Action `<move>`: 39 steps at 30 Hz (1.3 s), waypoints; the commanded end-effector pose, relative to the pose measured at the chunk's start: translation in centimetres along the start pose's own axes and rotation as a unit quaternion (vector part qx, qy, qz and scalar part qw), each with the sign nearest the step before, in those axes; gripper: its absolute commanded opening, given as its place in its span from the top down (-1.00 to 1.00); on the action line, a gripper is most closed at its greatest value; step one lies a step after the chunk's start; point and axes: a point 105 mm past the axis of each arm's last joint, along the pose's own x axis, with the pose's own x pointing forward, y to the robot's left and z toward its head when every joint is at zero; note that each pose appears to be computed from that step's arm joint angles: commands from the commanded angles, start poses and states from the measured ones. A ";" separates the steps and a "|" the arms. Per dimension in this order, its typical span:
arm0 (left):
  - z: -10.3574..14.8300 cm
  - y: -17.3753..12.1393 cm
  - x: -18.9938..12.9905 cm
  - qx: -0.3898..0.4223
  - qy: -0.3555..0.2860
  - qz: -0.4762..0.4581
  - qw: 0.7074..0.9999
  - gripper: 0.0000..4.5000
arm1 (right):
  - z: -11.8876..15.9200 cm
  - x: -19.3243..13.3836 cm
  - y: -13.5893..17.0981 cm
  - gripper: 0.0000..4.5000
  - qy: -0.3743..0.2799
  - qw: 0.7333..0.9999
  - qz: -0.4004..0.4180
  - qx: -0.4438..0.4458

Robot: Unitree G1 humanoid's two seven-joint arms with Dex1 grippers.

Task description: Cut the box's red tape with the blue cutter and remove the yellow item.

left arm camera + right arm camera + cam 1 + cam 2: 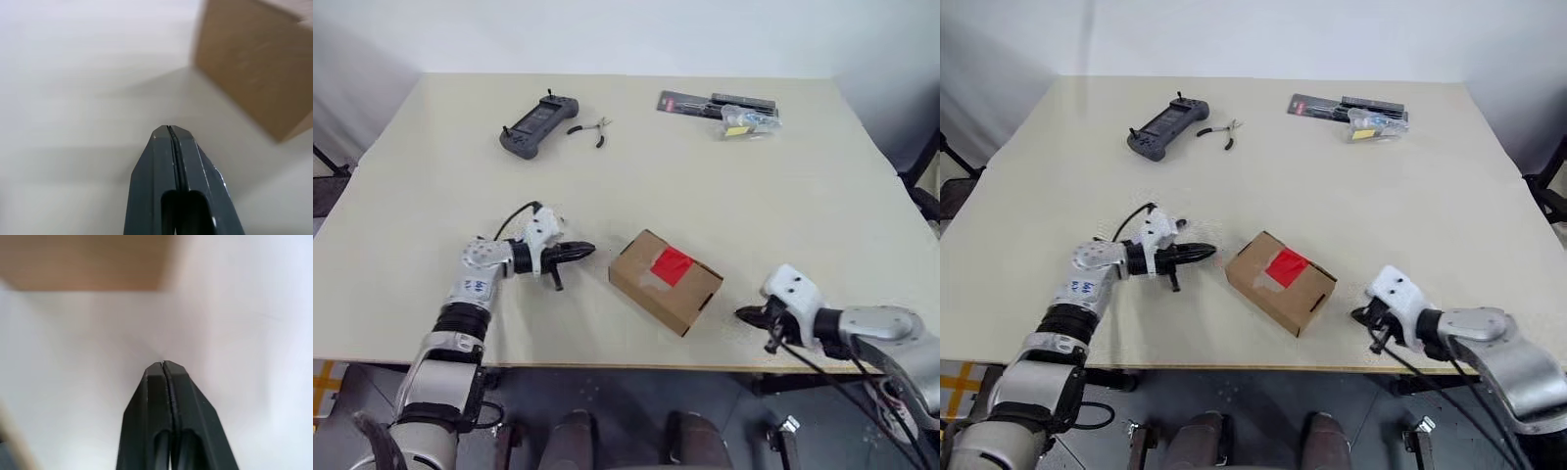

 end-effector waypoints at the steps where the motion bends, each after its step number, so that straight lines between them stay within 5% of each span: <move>1: 2.4 0.0 -0.5 0.015 -0.035 -0.002 0.999 0.44 | 2.3 -1.5 -3.9 0.40 -0.069 0.995 -0.077 -0.012; 5: 5.5 -0.9 -2.8 0.012 -0.078 0.009 0.997 -0.10 | 4.8 -2.7 -6.1 -0.21 -0.153 0.985 -0.078 -0.007; 10: 5.7 -2.2 -8.1 -0.029 -0.069 0.051 0.996 -0.79 | 5.9 -2.7 -6.8 -0.98 -0.200 0.977 -0.059 -0.035; 12: 5.3 -2.6 -10.2 -0.041 -0.063 0.078 0.994 -0.97 | 6.4 -2.6 -6.7 -1.00 -0.216 0.975 -0.044 -0.037; 16: 4.6 -2.9 -12.4 -0.063 -0.053 0.113 0.990 -0.97 | 6.6 -2.4 -6.5 -1.00 -0.226 0.973 -0.026 -0.041; 20: 0.1 -3.0 -20.6 -0.092 -0.014 0.265 0.960 -0.97 | 7.2 -1.3 -5.3 -1.00 -0.231 0.971 0.036 -0.055; 26: -2.7 -6.1 -24.5 -0.148 0.049 0.313 0.937 -0.97 | 8.7 -1.0 -5.1 -1.00 -0.249 0.965 0.054 -0.067; 32: -3.0 -6.4 -25.1 -0.165 0.016 0.306 0.938 -0.97 | 9.5 -1.0 -4.4 -1.00 -0.269 0.957 0.078 -0.075; 39: -2.4 -2.6 -21.8 -0.123 -0.007 0.267 0.956 -0.97 | 10.5 -0.7 -3.2 -1.00 -0.292 0.950 0.081 -0.081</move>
